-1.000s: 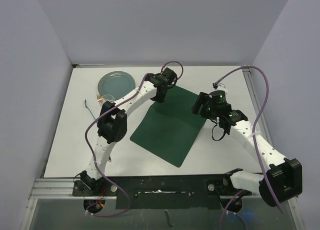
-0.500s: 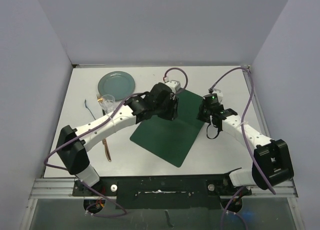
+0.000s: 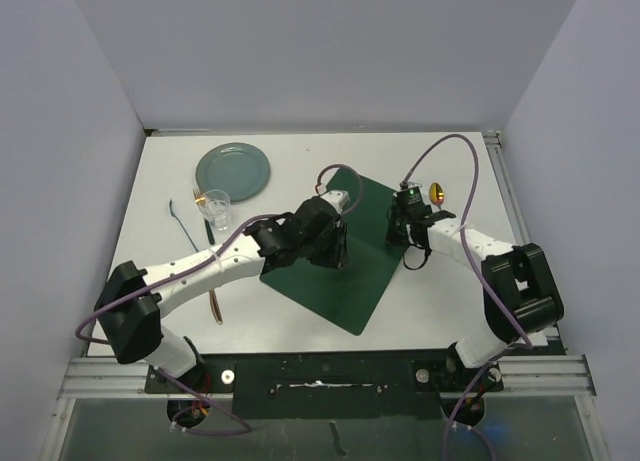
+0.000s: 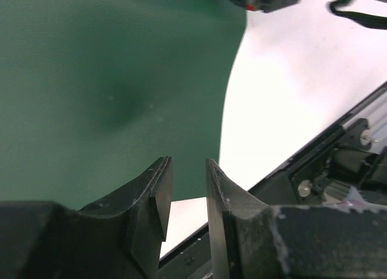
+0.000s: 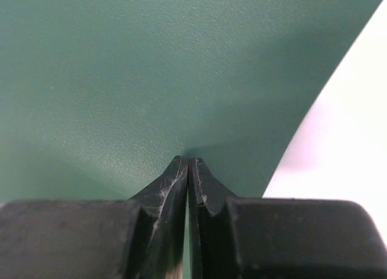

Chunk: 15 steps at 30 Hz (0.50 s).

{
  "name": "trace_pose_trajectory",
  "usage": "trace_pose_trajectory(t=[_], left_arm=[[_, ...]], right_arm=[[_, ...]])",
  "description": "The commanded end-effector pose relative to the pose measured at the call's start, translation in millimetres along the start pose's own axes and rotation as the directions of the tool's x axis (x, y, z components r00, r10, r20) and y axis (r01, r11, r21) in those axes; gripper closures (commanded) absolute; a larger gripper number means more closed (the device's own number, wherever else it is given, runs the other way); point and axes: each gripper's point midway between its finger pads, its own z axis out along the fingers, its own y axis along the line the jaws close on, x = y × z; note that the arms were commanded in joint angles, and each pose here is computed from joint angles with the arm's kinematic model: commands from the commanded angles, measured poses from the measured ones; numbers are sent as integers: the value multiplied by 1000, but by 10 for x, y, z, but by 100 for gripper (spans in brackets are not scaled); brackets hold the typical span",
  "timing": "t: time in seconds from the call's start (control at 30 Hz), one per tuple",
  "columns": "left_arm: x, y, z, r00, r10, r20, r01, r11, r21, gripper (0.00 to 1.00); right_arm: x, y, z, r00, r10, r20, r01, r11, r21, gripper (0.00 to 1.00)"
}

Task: Set the dinner table for one person
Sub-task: Flatten out the napkin at the center of the board.

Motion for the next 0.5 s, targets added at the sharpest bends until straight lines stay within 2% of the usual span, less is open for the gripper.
trace_pose_trajectory(t=[0.0, 0.13, 0.27, 0.47], left_arm=[[-86, -355, -221, 996, -35, 78, 26, 993, 114, 74], [95, -211, -165, 997, -30, 71, 31, 999, -18, 74], [42, 33, -170, 993, -17, 114, 37, 983, -177, 74], [-19, 128, -191, 990, 3, 140, 30, 972, -234, 74]], right_arm=[[-241, 213, 32, 999, -33, 34, 36, 997, -72, 96], [-164, 285, 146, 998, -53, -26, 51, 994, -98, 100], [15, 354, 224, 990, -91, -104, 78, 990, -120, 100], [361, 537, 105, 968, -154, -198, 108, 968, -224, 100]])
